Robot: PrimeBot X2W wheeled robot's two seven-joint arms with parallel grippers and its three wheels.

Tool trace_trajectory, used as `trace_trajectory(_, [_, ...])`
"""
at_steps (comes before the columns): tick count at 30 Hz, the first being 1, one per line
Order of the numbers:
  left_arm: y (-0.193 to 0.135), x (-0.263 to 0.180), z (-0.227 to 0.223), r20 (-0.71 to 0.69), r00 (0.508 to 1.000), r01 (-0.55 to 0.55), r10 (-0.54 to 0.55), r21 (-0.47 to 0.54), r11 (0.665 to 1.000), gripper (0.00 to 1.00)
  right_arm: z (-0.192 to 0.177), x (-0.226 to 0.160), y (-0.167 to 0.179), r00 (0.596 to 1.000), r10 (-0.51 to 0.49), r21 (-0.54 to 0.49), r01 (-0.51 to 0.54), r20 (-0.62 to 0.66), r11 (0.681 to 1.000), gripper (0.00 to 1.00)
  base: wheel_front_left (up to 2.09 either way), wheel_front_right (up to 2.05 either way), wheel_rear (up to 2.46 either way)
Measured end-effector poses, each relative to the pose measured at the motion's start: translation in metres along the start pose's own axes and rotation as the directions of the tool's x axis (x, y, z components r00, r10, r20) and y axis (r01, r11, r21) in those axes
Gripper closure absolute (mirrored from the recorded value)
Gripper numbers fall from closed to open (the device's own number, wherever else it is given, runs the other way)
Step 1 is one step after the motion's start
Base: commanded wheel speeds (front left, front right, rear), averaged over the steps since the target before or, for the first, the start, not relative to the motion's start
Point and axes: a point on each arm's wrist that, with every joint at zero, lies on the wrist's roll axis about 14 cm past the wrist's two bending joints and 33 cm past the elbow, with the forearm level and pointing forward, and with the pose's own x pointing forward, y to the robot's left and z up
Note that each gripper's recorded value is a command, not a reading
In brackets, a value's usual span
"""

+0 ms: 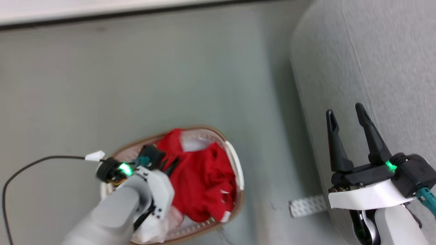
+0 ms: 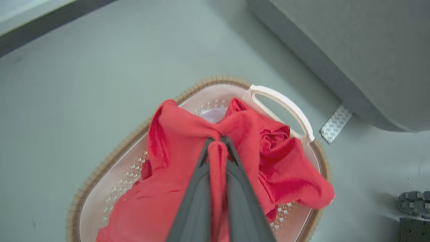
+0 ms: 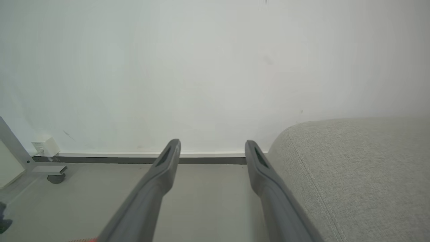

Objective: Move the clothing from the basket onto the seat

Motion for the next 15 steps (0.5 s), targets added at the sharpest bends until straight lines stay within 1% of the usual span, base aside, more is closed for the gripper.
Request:
trace_trajectory(5, [-0.002,-0.029,0.045,0.144,0.988,-0.05,0.054,-0.029,0.998,1.0,0.01,-0.006,0.019,0.999,0.045,0.02,-0.046,0.018,0.999,0.0,0.0,0.0,0.0])
trace_trajectory(8, [-0.003,-0.05,0.074,0.235,0.968,-0.082,0.09,-0.042,0.996,1.0,0.016,-0.01,0.032,0.997,0.074,0.039,-0.075,0.032,0.996,0.0,0.0,0.0,0.0])
trace_trajectory(11, [-0.002,-0.074,0.099,0.321,0.938,-0.119,0.132,-0.062,0.991,1.0,0.022,-0.017,0.046,0.993,0.106,0.064,-0.109,0.044,0.992,0.0,0.0,0.0,0.0])
trace_trajectory(15, [0.0,-0.109,0.133,0.436,0.88,-0.167,0.187,-0.085,0.982,1.0,0.029,-0.026,0.068,0.986,0.159,0.084,-0.164,0.059,0.983,0.0,0.0,0.0,0.0])
